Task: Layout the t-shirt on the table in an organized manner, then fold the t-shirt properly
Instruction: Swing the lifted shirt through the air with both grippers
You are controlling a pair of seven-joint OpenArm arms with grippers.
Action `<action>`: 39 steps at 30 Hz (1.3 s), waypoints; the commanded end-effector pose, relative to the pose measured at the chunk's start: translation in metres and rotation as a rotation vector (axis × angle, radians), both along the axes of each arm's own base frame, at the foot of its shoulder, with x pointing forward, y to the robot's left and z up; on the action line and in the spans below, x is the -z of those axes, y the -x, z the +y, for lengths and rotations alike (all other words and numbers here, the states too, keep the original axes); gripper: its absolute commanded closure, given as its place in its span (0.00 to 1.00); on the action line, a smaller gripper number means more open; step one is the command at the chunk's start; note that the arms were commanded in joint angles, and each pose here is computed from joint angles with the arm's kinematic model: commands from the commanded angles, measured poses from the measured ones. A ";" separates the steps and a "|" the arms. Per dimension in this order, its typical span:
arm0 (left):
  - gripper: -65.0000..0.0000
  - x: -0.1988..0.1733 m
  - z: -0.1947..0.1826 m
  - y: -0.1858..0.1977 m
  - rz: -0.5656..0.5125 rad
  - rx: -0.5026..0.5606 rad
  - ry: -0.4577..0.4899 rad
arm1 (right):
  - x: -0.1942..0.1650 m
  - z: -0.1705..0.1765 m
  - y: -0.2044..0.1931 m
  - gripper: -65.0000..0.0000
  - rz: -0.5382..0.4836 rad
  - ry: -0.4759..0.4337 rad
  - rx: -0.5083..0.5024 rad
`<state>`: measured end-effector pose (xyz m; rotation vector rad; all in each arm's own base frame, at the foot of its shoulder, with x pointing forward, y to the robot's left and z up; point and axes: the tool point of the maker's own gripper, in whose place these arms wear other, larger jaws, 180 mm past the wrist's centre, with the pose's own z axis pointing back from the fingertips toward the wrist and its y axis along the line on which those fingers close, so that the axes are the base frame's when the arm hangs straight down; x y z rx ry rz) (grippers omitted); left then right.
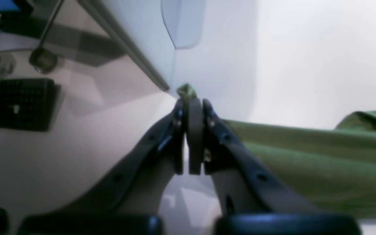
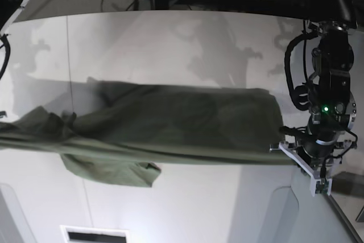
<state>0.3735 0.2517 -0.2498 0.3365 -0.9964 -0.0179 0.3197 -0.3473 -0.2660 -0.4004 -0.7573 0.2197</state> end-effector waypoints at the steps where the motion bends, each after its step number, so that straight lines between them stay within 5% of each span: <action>1: 1.00 -0.033 0.014 -0.012 -0.108 -0.016 -0.064 | -0.026 -0.012 -0.009 1.00 -0.048 0.064 0.015; 10: 1.00 -0.108 0.025 -0.041 -0.329 -0.012 -0.115 | -0.071 0.000 -0.045 1.00 -0.144 0.116 -0.052; 23: 1.00 -0.187 -0.034 -0.091 -0.556 0.009 0.126 | -0.141 -0.011 -0.068 1.00 -0.307 0.157 -0.032; 32: 1.00 -0.238 -0.030 -0.110 -0.749 0.024 0.100 | -0.184 -0.029 -0.082 1.00 -0.386 0.165 -0.001; 39: 1.00 -0.256 -0.029 -0.121 -0.792 0.028 0.104 | -0.190 -0.032 -0.099 1.00 -0.440 0.143 -0.051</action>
